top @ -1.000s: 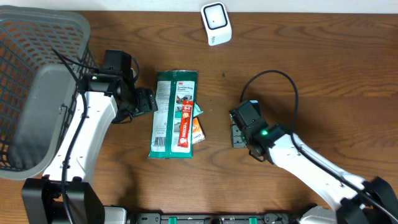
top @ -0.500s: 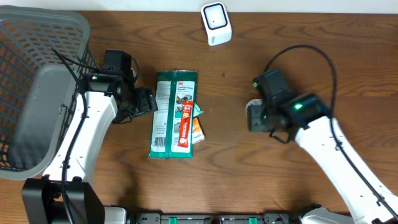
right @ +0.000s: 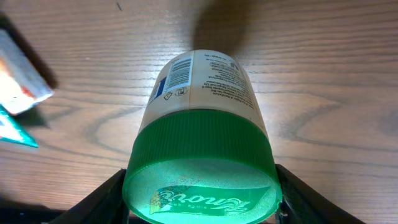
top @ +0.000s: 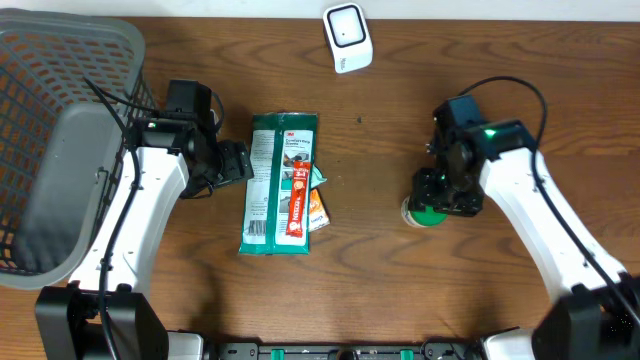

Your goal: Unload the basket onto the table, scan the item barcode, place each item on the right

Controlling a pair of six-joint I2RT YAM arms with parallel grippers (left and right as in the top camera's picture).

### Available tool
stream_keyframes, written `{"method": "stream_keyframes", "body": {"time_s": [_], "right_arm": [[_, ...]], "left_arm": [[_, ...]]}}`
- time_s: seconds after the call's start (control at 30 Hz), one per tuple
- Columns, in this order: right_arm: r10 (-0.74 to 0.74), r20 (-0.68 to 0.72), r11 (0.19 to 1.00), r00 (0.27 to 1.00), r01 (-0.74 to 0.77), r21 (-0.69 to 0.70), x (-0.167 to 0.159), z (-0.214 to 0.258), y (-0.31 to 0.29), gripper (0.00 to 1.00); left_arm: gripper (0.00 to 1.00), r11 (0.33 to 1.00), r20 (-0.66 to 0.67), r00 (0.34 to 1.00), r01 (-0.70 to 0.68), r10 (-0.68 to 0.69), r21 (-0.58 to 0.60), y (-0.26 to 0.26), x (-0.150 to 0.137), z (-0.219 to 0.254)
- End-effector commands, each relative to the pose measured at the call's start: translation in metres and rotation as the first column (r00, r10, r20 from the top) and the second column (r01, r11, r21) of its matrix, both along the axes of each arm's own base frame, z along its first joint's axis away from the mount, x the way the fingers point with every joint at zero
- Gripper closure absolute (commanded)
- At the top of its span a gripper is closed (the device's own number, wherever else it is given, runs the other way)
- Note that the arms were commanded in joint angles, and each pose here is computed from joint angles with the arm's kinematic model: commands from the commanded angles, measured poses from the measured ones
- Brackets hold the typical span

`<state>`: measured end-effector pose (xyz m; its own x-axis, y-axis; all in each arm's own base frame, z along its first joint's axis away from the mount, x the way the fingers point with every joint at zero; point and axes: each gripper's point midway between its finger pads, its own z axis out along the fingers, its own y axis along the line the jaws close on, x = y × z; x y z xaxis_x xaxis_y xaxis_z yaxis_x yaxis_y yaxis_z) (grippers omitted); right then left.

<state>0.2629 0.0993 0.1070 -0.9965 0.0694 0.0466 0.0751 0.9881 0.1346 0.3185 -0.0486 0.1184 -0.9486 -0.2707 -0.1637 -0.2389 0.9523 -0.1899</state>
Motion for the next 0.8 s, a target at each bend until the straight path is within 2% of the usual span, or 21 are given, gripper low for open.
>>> {"method": "stream_keyframes", "body": {"time_s": [0.0, 0.1, 0.17, 0.23, 0.6, 0.77], "right_arm": [[0.037, -0.021, 0.999, 0.999, -0.037, 0.015, 0.007, -0.010, 0.008, 0.44], [0.040, -0.034, 0.999, 0.999, -0.039, 0.012, 0.012, -0.021, 0.010, 0.41], [0.040, -0.027, 0.999, 0.999, -0.039, 0.013, 0.017, -0.025, 0.011, 0.34], [0.040, -0.013, 0.999, 0.999, -0.039, 0.017, 0.021, -0.026, 0.012, 0.01], [0.058, -0.002, 0.998, 0.998, -0.058, 0.021, 0.023, -0.026, 0.013, 0.01], [-0.004, -0.040, 1.000, 0.999, 0.005, 0.018, 0.015, -0.029, 0.012, 0.01]], "left_arm": [[0.14, 1.000, -0.014, 1.000, -0.002, 0.003, 0.004, 0.001, -0.001, -0.003], [0.14, 1.000, -0.014, 1.000, -0.002, 0.002, 0.003, 0.000, -0.001, -0.003], [0.14, 1.000, -0.014, 1.000, -0.002, 0.002, 0.003, 0.000, -0.001, -0.003], [0.14, 1.000, -0.014, 1.000, -0.002, 0.003, 0.004, 0.001, -0.001, -0.003], [0.14, 1.000, -0.014, 1.000, -0.002, 0.002, 0.003, 0.000, -0.001, -0.003], [0.14, 1.000, -0.014, 1.000, -0.002, 0.003, 0.004, 0.001, -0.001, -0.003]]}}
